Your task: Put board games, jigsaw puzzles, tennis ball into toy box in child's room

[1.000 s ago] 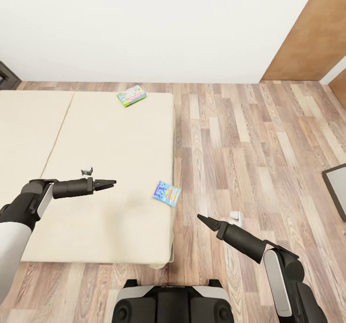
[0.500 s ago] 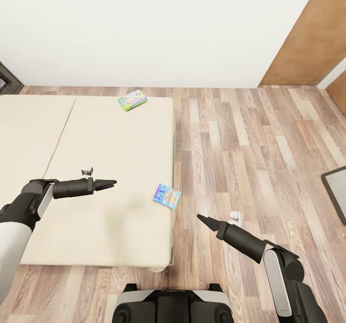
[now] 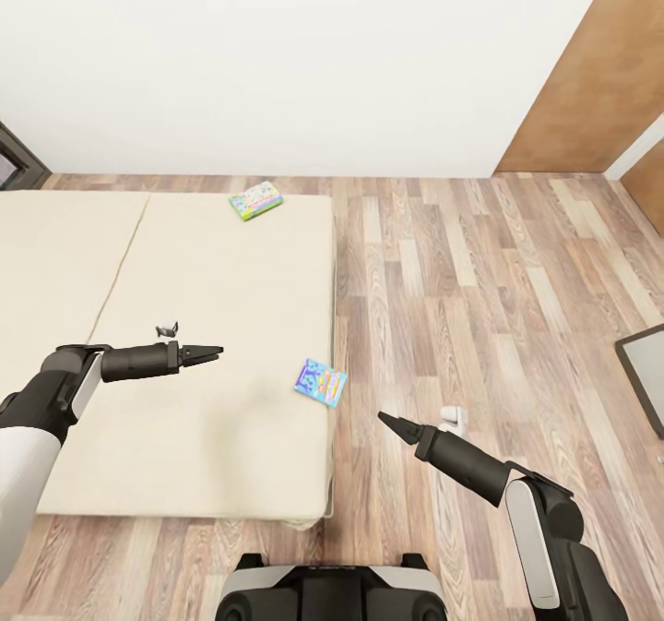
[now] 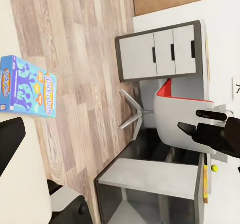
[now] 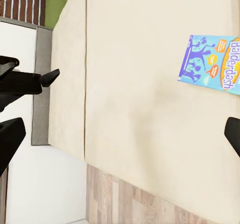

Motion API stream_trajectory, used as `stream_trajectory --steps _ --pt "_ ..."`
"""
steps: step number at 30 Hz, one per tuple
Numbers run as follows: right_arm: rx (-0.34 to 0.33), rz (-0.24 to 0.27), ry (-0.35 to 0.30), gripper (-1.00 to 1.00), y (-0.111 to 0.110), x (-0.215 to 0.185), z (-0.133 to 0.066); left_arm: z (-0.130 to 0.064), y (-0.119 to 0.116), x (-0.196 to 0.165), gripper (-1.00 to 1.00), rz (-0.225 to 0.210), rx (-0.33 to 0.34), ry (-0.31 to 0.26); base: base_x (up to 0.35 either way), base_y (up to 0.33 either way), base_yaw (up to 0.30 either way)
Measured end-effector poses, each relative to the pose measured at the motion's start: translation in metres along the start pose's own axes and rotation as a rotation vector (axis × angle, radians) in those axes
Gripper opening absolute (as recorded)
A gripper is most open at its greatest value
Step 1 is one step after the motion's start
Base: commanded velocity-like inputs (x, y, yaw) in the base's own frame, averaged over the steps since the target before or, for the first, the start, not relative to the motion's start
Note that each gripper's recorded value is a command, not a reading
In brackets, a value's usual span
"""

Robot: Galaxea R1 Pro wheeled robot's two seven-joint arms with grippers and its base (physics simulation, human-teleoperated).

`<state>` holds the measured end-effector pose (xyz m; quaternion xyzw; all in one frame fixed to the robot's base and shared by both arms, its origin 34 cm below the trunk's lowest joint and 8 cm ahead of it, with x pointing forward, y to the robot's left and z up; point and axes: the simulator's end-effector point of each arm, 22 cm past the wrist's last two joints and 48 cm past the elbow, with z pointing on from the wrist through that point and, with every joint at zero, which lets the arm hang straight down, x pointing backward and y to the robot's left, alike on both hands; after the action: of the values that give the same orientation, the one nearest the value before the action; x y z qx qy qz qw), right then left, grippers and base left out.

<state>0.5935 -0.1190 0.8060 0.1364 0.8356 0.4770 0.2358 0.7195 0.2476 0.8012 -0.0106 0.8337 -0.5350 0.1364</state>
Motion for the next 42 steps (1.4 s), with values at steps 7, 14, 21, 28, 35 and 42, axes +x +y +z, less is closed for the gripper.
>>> stream_trajectory --steps 7,14,21,28,35,42 --pt "-0.003 -0.008 -0.007 1.0 0.004 -0.003 -0.002 -0.002 -0.006 -0.003 1.0 0.01 0.001 -0.005 0.0 0.0 0.0" --pt "-0.006 -0.015 -0.014 1.0 0.008 -0.007 -0.004 -0.004 -0.012 -0.007 1.0 0.021 0.003 -0.009 0.0 0.0 0.0" --pt "-0.011 -0.023 -0.019 1.0 0.013 -0.01 -0.005 -0.006 -0.018 -0.01 1.0 0.031 0.005 -0.013 0.0 0.0 0.0" --pt "-0.016 -0.033 -0.026 1.0 0.017 -0.013 -0.007 -0.008 -0.024 -0.013 1.0 0.041 0.007 -0.018 0.0 0.0 0.0" --pt "-0.021 -0.041 -0.032 1.0 0.022 -0.016 -0.008 -0.011 -0.03 -0.016 1.0 0.051 0.009 -0.023 0.0 0.0 0.0" --pt "-0.026 -0.049 -0.038 1.0 0.027 -0.019 -0.01 -0.013 -0.036 -0.019 1.0 0.062 0.01 -0.028 0.0 0.0 0.0"
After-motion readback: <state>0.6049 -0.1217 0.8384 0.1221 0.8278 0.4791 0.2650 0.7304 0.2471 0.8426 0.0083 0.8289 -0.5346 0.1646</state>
